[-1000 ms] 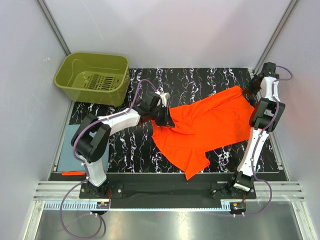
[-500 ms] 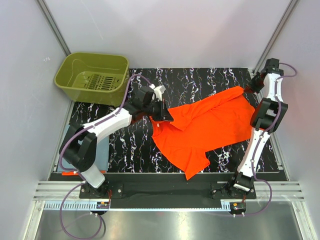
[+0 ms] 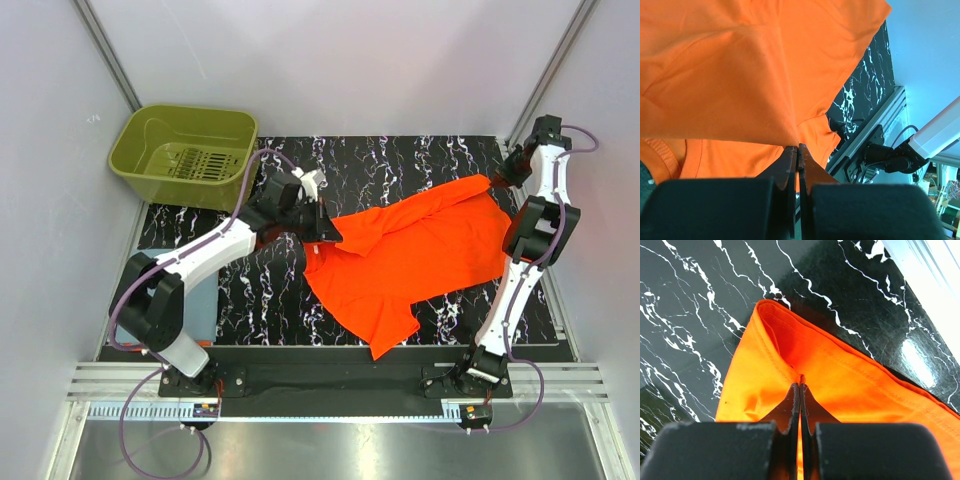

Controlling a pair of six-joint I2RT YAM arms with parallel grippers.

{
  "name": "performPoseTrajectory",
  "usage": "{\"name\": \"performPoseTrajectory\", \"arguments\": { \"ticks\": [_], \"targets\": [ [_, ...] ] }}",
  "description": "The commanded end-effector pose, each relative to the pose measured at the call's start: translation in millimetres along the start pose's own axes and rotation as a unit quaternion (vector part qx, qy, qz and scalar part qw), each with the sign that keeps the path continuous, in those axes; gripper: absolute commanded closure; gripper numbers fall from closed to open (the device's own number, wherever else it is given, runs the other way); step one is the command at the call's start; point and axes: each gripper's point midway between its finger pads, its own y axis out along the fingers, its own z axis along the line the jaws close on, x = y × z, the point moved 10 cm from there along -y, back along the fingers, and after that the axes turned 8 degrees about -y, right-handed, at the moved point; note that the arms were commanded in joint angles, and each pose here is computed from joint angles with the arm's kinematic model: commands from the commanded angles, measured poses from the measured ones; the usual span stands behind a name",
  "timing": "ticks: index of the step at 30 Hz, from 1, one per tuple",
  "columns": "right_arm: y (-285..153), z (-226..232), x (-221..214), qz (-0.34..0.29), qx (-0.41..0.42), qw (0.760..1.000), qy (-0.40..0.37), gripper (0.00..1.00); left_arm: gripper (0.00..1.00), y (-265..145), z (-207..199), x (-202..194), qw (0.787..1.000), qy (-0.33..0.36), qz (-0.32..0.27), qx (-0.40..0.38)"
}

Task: Fold and stack the t-shirts
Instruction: Fold the tshirt

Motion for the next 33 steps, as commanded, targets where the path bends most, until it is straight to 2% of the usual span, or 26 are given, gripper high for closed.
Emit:
{"name": "performPoseTrajectory", "arguments": {
  "ticks": [1, 12, 22, 26, 33],
  "targets": [
    [-29.1, 0.4, 8.1, -0.026, -0.003, 1.0, -0.016, 1.0, 1.0, -11.6, -7.5, -2.0, 1.0, -0.004, -0.009, -0.017],
    [-41.5, -5.2, 10.5, -0.032, -0.003, 0.999, -0.012, 1.0, 1.0, -15.4, -6.0, -5.4, 1.0, -0.012, -0.019, -0.017],
    [-24.7, -14.3, 6.0, -0.014, -0.016, 1.0, -0.011, 1.0, 1.0, -3.9, 4.9, -12.1, 1.0, -0.024, 0.012, -0.015],
    [-24.7, -19.4, 6.9, -0.018, -0.044, 0.999, -0.011, 1.0, 1.0, 0.8, 5.3, -12.8, 0.999, -0.024, 0.022, -0.019],
    [-15.2, -25.9, 2.2, -0.003, -0.054, 0.998, -0.019, 1.0, 1.0, 17.1, 14.2, -19.9, 0.997, -0.038, 0.061, -0.021]
  ]
}}
